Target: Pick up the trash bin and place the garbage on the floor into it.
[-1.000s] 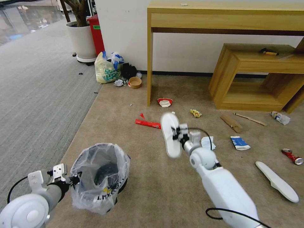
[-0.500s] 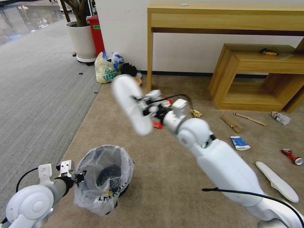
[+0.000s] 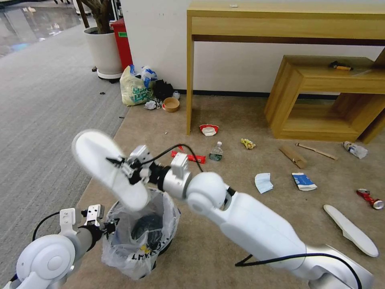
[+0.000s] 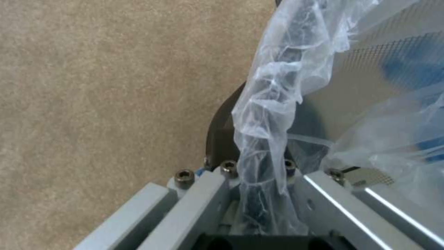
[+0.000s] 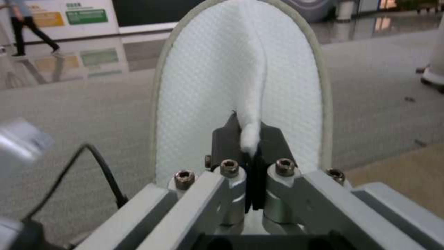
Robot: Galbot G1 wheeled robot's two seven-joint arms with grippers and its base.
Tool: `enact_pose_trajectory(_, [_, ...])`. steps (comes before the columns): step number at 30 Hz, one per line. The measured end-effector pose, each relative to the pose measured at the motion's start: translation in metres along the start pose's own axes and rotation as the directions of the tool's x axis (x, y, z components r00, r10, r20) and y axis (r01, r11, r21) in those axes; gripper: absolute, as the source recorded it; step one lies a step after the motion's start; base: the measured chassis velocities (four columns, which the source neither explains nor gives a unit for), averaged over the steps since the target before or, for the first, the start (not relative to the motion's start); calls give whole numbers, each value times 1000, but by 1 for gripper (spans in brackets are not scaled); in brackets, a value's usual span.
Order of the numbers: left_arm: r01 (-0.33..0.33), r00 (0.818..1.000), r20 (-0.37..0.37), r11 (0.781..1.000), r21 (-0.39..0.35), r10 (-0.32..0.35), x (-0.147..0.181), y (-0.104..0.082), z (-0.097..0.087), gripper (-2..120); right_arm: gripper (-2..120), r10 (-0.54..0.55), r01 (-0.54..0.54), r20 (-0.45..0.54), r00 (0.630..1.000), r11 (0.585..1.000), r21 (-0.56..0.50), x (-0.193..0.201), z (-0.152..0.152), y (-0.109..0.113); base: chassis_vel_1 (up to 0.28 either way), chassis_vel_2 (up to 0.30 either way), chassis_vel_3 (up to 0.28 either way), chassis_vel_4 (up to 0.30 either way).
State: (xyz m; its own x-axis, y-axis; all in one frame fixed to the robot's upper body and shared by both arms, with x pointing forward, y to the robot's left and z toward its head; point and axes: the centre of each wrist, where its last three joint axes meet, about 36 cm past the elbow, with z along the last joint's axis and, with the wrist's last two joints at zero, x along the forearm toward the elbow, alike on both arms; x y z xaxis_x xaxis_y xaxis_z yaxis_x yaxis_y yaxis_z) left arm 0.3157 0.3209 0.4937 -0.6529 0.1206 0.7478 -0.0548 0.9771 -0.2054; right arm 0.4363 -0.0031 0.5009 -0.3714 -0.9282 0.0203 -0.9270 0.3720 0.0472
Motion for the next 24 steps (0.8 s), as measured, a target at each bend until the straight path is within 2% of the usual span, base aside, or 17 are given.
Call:
enact_pose_trajectory(5, [-10, 1000, -4, 1000, 5, 10, 2, -6, 1, 0, 0, 9, -9, -20, 1000, 1000, -5, -5, 17, 5, 0, 0, 0, 0])
enact_pose_trajectory(11, [-28, 1000, -9, 1000, 8, 28, 5, -12, 0, 0, 0, 6, -5, -37, 999, 999, 43, -7, 42, 9, 0, 0, 0, 0])
enact_pose_trajectory(24, [-36, 999, -11, 999, 19, 36, 7, -12, -1, 0, 1, 14, -12, -63, 998, 999, 41, 1, 86, 23, 0, 0, 0, 0])
